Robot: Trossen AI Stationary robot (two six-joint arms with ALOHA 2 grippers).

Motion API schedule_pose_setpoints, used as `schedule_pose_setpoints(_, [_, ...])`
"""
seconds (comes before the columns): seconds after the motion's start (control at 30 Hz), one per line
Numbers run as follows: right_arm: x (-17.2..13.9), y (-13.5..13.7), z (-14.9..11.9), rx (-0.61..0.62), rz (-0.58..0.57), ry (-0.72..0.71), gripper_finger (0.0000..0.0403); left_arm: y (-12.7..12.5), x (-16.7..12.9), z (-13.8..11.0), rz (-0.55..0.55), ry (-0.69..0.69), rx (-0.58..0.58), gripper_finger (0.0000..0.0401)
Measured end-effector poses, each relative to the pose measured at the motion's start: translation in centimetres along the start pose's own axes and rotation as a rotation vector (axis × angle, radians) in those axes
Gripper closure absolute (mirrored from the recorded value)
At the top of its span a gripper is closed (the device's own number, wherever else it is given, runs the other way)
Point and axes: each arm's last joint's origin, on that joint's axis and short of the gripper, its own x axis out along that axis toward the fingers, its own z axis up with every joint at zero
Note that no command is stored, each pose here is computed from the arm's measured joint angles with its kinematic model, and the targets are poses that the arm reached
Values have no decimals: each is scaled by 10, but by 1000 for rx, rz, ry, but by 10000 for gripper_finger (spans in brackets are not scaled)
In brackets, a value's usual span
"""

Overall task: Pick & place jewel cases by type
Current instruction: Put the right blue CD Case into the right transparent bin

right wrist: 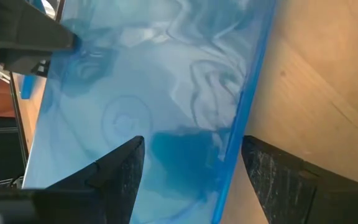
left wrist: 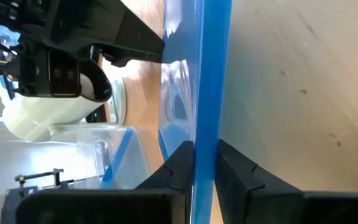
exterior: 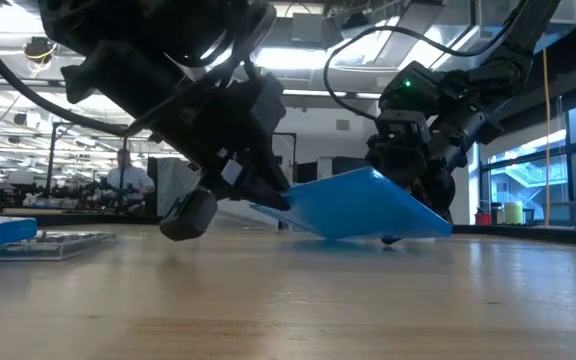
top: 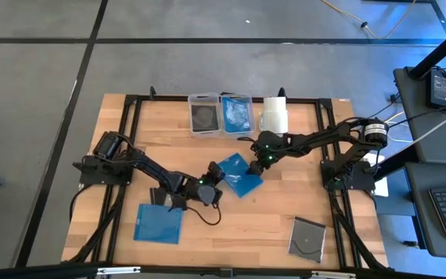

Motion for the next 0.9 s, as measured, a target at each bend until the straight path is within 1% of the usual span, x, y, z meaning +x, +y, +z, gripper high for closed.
schedule_pose_setpoints(0.1, [0,0,0,-14,0,0,130,0,0,-1,17,17,15,359])
schedule_pose_setpoints(0.17, [-1,1,0,-21,2,-2,130,1,0,-1,34,34,34,350])
schedule_pose_setpoints(0.23, [-4,3,1,-58,6,-13,130,3,-1,-1,44,43,40,344])
schedule_pose_setpoints(0.3, [-9,5,3,-104,-18,-55,130,4,-2,-1,48,40,38,344])
schedule_pose_setpoints(0.43, [-24,14,11,-167,-35,-167,130,4,-3,0,37,27,79,356])
schedule_pose_setpoints(0.53, [-38,24,14,-212,-20,-232,130,4,-4,1,39,26,96,359])
schedule_pose_setpoints(0.67, [-57,36,15,-277,-7,-310,130,4,-4,0,58,43,94,351])
schedule_pose_setpoints(0.77, [-71,42,14,-314,-12,-349,130,12,-7,-1,72,54,87,350])
schedule_pose_setpoints(0.9, [-85,44,9,-324,-72,-375,130,38,-22,-2,102,37,52,356])
